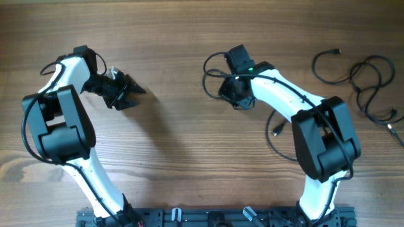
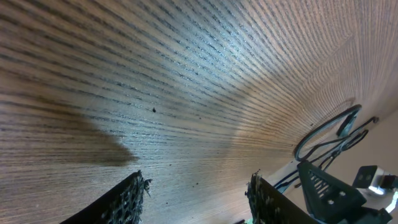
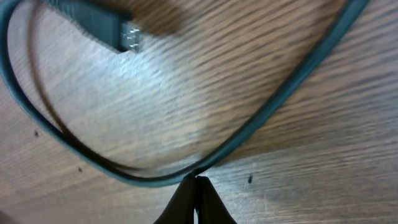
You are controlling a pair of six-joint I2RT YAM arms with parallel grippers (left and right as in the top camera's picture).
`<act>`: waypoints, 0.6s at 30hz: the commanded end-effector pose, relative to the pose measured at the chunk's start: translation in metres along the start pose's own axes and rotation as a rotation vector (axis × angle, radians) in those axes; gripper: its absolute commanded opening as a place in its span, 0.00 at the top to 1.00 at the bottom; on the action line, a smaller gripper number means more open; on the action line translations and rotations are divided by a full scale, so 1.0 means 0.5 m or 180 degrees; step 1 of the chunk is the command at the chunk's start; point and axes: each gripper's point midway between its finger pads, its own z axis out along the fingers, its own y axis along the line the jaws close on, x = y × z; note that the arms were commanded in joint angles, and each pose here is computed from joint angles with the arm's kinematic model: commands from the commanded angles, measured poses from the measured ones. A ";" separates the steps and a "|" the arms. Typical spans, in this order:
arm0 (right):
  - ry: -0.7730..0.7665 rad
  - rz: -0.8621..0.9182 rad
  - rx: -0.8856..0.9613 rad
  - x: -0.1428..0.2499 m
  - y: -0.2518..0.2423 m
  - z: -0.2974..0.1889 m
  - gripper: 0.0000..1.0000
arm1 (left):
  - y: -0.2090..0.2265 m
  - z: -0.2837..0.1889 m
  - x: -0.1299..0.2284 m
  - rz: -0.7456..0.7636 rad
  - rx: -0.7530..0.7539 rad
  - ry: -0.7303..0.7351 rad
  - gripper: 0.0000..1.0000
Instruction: Untangle cables
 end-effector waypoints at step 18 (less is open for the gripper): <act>0.0190 -0.1232 0.0459 -0.010 0.026 -0.141 0.95 | -0.016 0.012 0.004 0.0049 -0.0035 0.0008 0.45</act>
